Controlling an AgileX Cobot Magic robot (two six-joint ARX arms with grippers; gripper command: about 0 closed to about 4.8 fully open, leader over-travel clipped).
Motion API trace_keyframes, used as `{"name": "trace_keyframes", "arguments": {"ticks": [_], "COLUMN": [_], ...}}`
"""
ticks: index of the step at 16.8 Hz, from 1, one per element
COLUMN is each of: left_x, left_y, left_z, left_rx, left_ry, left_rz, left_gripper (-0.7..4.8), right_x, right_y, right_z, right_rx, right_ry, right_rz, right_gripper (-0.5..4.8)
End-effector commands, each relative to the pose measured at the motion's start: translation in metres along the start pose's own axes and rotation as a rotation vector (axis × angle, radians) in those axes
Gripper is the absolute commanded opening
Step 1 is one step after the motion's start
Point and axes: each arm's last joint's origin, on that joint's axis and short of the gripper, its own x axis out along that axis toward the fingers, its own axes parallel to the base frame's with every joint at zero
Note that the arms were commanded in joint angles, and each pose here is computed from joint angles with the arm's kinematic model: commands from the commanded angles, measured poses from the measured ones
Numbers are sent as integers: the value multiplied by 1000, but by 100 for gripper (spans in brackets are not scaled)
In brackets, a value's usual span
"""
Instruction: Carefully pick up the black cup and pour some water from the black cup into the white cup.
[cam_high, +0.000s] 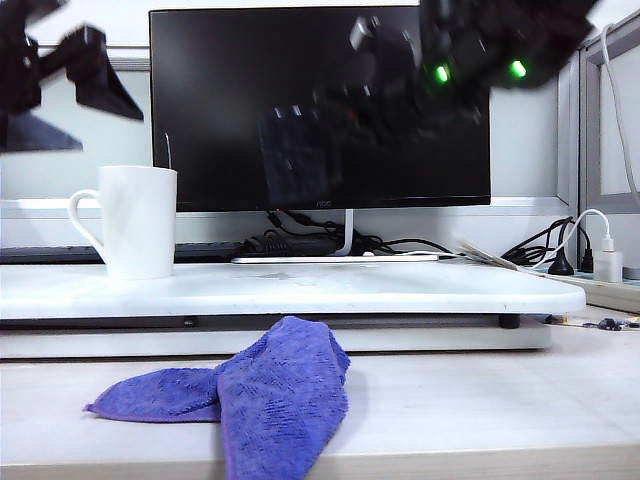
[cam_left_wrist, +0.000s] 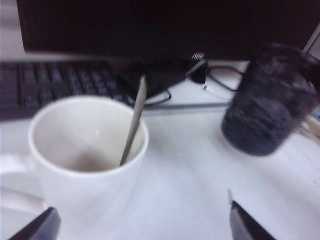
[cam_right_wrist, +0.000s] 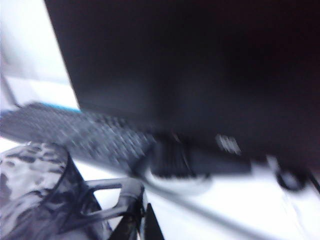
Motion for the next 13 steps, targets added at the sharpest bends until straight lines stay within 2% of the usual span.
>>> {"name": "trace_keyframes", "arguments": {"ticks": [1,5,9,11,13], "left_x": [-11,-25,-31,-39,-47], "left_y": [-6,-13,-16,-19,-21], "left_z": [14,27,31,32,32], "left_rx": [32,54,76,150,222], "left_ry": [-73,-138,-154,-142,-115], "left_rz": [-11,-21,-32,-24,-4], "left_gripper": [479,479,479,479,479], "right_x": [6,12,26,36,46], "right_y": [9,17,27,28,30], "right_z": [45,84,85,79,72], "right_rx": [-17,-21,-22,-15,-59], "right_ry": [-83,-97,-59,-14,-3], "right_rz": [62,92,150,169,177], "right_gripper": [-7,-7,-7,-7,-7]}}
